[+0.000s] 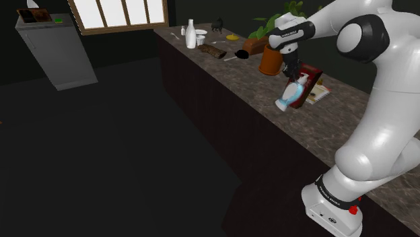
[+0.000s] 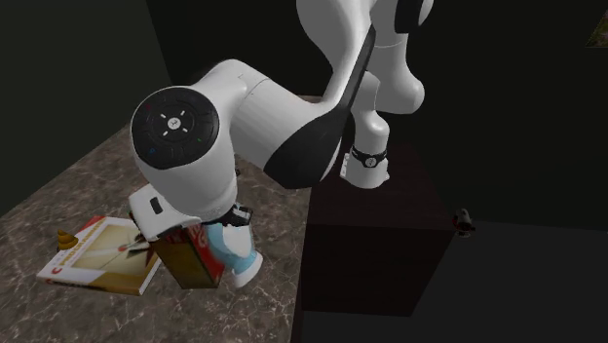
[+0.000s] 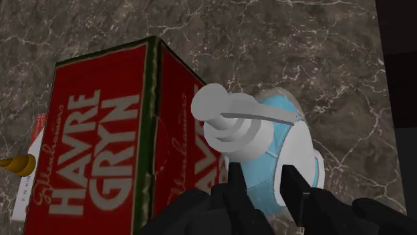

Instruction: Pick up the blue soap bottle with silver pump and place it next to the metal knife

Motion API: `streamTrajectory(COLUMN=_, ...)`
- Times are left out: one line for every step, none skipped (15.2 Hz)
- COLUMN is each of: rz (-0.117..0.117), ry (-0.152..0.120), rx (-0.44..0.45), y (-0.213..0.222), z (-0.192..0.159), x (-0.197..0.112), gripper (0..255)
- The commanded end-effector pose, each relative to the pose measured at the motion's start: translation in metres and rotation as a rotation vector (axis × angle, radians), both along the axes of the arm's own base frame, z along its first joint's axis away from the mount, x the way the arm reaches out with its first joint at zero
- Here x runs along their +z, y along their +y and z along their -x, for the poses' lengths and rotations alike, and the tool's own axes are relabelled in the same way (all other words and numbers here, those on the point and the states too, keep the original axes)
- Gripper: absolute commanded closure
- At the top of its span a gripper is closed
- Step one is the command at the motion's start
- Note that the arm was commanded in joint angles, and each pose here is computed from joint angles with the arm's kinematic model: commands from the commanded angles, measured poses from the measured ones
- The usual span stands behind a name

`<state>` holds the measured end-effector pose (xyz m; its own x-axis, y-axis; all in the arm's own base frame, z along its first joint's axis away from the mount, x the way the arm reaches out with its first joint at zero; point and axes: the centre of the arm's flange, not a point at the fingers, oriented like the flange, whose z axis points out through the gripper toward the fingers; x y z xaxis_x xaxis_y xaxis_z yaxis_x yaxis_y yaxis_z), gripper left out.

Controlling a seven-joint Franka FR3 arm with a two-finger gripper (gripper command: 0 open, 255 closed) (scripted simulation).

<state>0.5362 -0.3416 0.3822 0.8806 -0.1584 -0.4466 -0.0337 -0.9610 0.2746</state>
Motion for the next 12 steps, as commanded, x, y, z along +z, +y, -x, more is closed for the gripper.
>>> streamTrajectory(rz=-0.178, ry=-0.081, rx=-0.087, y=0.023, z=-0.011, x=-0.014, gripper=255)
streamTrajectory(rz=-0.178, ry=-0.08, rx=-0.087, y=0.024, z=-0.016, x=-0.016, gripper=255)
streamTrajectory(rz=-0.176, ry=-0.079, rx=-0.089, y=0.025, z=-0.016, x=-0.022, gripper=255)
streamTrajectory(rz=-0.175, ry=-0.081, rx=-0.088, y=0.019, z=-0.009, x=-0.013, gripper=255)
streamTrajectory(rz=-0.175, ry=-0.082, rx=-0.087, y=0.02, z=-0.003, x=-0.008, gripper=255)
streamTrajectory(rz=-0.173, ry=-0.084, rx=-0.094, y=0.009, z=0.003, x=-0.032, gripper=255)
streamTrajectory(rz=-0.172, ry=-0.084, rx=-0.094, y=0.009, z=0.003, x=-0.027, gripper=255)
streamTrajectory(rz=-0.001, ry=-0.02, rx=-0.002, y=-0.008, z=0.005, x=0.003, gripper=255)
streamTrajectory(rz=-0.001, ry=-0.02, rx=-0.002, y=-0.008, z=0.005, x=0.003, gripper=0)
streamTrajectory(rz=0.046, ry=-0.18, rx=-0.126, y=-0.01, z=0.032, x=0.021, gripper=0)
streamTrajectory(rz=0.094, ry=-0.341, rx=-0.251, y=-0.008, z=0.061, x=0.035, gripper=0)
streamTrajectory(rz=0.141, ry=-0.501, rx=-0.375, y=-0.002, z=0.091, x=0.044, gripper=0)
